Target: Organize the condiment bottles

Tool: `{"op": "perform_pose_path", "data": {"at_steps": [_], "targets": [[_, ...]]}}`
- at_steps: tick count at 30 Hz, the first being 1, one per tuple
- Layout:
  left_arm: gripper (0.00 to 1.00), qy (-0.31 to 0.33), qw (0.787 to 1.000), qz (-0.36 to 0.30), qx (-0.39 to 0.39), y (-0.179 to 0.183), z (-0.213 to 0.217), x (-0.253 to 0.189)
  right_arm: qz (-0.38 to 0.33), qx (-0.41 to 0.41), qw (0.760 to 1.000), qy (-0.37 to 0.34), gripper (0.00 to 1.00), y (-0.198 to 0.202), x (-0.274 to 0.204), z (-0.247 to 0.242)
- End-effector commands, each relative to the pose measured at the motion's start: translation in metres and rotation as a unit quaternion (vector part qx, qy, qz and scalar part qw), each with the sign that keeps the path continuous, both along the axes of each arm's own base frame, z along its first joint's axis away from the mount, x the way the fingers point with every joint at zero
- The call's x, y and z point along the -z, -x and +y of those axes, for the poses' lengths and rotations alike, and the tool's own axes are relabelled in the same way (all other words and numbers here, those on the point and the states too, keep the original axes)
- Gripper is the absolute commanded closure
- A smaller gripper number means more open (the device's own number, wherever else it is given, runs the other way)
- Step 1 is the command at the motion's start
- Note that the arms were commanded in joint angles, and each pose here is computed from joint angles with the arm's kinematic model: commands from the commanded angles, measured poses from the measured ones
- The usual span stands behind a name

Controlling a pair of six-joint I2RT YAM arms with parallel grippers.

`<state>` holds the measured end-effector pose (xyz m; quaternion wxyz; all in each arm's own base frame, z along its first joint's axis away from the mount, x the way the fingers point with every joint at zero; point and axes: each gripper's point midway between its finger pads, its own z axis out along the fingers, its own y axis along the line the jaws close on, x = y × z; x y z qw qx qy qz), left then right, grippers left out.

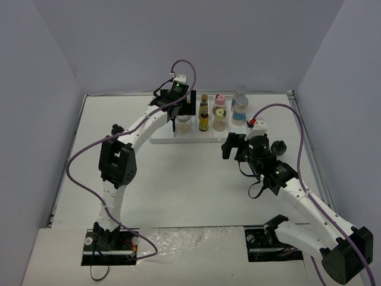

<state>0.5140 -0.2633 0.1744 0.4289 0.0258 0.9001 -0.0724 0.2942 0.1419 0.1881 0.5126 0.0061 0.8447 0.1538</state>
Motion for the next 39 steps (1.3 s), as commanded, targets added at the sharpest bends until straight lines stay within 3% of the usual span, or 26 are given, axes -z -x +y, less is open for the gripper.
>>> {"op": "perform_pose_path", "data": {"at_steps": [1, 9, 15, 21, 27, 39], "targets": [[0.03, 0.027, 0.994, -0.103, -0.039, 0.029, 0.041, -0.123, -0.027, 0.008, 0.999, -0.019, 0.00, -0.007, -0.017, 0.001], [0.03, -0.016, 0.968, -0.091, -0.232, 0.106, 0.194, -0.116, -0.024, -0.001, 1.000, -0.016, 0.00, -0.007, -0.014, 0.003], [0.03, -0.017, 0.954, -0.048, -0.296, 0.136, 0.260, -0.077, -0.019, -0.007, 1.000, -0.016, 0.00, -0.008, -0.008, 0.006], [0.03, -0.006, 0.948, -0.021, -0.319, 0.133, 0.287, -0.038, -0.019, -0.014, 0.999, -0.021, 0.00, -0.007, -0.008, 0.009], [0.03, 0.020, 0.958, -0.012, -0.287, 0.102, 0.275, -0.018, -0.015, -0.014, 1.000, -0.020, 0.00, -0.004, -0.002, 0.008], [0.03, -0.001, 0.959, 0.013, -0.281, 0.071, 0.275, 0.009, -0.012, -0.012, 1.000, -0.018, 0.00, -0.001, 0.004, 0.005]]}}
